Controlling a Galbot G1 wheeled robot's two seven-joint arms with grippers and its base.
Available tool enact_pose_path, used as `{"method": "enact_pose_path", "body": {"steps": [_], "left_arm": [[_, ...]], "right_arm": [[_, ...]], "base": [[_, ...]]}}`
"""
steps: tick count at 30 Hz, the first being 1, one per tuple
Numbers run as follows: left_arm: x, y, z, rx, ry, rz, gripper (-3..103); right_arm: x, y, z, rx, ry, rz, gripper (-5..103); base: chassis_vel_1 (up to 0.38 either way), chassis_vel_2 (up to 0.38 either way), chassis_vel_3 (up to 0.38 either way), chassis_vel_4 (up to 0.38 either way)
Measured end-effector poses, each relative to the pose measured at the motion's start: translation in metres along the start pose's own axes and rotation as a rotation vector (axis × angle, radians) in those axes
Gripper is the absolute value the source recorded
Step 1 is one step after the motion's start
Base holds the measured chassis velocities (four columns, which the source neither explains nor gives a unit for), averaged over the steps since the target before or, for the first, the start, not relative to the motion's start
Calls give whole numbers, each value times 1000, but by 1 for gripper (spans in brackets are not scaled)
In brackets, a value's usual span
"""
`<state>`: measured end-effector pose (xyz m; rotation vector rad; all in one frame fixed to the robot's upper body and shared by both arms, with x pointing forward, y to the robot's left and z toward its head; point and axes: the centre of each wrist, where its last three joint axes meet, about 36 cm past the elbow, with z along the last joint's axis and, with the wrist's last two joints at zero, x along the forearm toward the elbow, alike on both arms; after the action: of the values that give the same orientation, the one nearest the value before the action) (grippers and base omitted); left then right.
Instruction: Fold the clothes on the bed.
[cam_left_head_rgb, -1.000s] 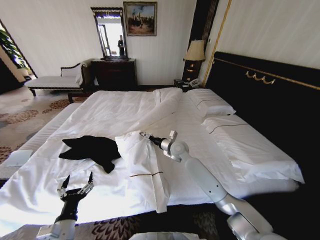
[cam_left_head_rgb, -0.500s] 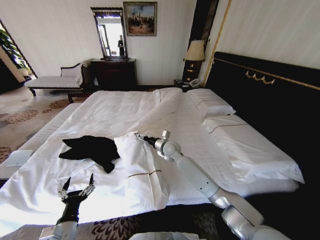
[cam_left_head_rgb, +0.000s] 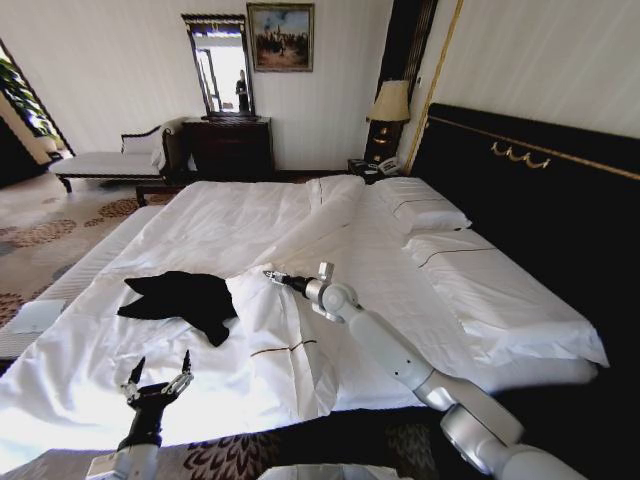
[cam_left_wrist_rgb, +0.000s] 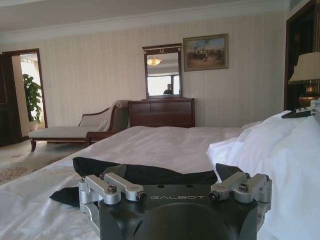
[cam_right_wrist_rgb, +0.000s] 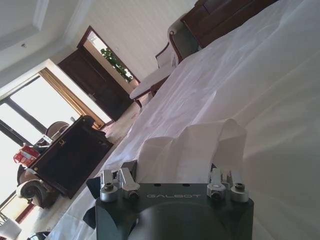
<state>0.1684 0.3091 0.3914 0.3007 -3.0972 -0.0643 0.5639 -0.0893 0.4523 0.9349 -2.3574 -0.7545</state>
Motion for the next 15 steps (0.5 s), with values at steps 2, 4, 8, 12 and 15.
{"method": "enact_pose_path", "body": {"steps": [2, 4, 8, 12, 15], "left_arm": [[0, 0, 0, 0, 0, 0, 100], [-1, 1, 0, -2, 0, 2, 100], [-2, 2, 0, -4, 0, 2, 100], [-3, 4, 0, -5, -1, 2, 100], [-3, 5, 0, -6, -1, 3, 100]], "right_arm": [[1, -1, 0, -1, -8, -6, 66], [3, -2, -2, -5, -30, -22, 56], [4, -2, -2, -4, -41, -34, 44], [6, -2, 1, 10, -39, -33, 23], [7, -1, 3, 16, -36, -35, 13]], "base": [[0, 0, 0, 0], [0, 0, 0, 0], [0, 0, 0, 0], [0, 0, 0, 0], [0, 0, 0, 0]]}}
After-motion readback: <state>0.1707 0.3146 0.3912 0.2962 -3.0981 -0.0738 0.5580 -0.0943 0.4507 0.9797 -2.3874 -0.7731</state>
